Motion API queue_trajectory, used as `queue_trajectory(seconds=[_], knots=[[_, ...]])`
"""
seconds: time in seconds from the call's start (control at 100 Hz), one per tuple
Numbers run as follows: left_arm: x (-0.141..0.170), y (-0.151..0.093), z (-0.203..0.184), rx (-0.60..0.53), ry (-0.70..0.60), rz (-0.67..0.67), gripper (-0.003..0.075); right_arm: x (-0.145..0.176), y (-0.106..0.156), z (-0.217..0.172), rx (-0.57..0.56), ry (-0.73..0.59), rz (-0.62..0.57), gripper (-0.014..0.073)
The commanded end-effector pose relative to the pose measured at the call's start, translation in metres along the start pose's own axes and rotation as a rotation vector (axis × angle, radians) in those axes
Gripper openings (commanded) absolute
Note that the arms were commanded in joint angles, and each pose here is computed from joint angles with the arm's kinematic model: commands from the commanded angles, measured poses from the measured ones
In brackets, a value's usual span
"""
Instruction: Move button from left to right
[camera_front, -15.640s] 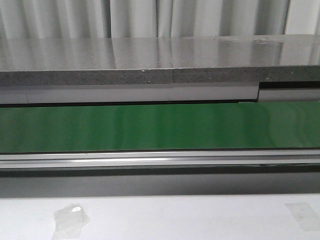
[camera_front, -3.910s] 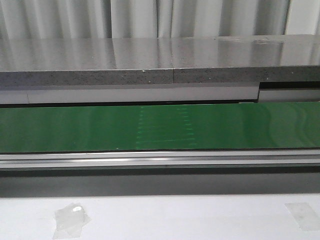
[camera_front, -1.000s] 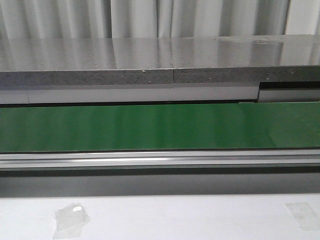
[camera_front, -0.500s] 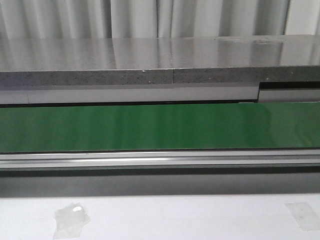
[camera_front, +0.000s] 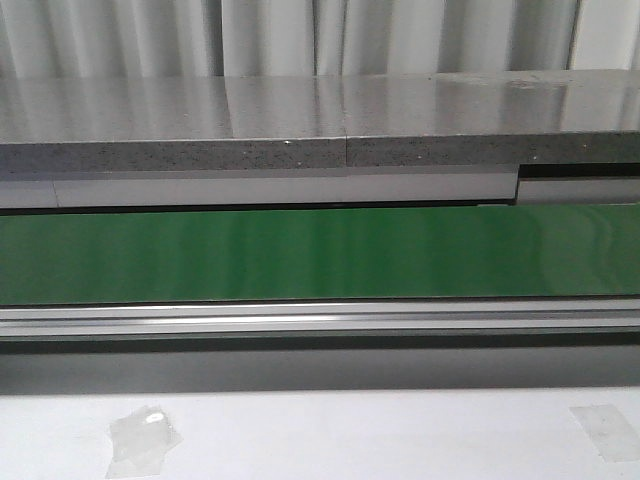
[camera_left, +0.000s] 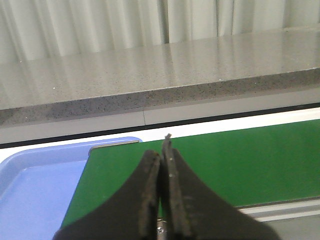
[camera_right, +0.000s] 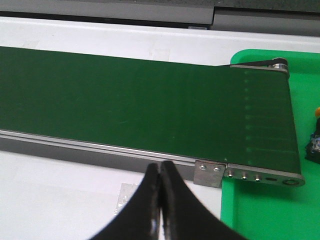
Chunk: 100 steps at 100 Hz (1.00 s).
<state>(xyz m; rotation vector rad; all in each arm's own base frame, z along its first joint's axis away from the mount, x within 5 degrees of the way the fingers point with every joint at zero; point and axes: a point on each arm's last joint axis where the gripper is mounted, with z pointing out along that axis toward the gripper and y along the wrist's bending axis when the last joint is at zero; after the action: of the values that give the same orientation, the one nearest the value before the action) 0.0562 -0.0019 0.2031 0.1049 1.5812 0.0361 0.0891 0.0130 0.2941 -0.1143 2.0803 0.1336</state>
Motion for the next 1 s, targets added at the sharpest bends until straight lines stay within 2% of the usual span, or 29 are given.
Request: queue_trajectory(seconds=[0.0, 0.51, 0.67, 0.99], knots=[[0.006, -0.001, -0.001, 0.004, -0.066, -0.015, -0.0020, -0.012, 0.000, -0.004, 0.004, -0.081, 0.000, -0.0068], [0.006, -0.001, -0.001, 0.004, -0.066, -0.015, -0.0020, -0.011, -0.002, -0.002, 0.022, -0.104, -0.013, -0.0068], [0.006, -0.001, -0.001, 0.004, -0.066, -0.015, -0.0020, 0.000, -0.005, -0.006, 0.077, -0.262, -0.045, -0.0068], [0.006, -0.001, -0.001, 0.004, -0.066, -0.015, -0.0020, 0.058, -0.010, -0.010, 0.157, -0.536, -0.052, -0.0068]])
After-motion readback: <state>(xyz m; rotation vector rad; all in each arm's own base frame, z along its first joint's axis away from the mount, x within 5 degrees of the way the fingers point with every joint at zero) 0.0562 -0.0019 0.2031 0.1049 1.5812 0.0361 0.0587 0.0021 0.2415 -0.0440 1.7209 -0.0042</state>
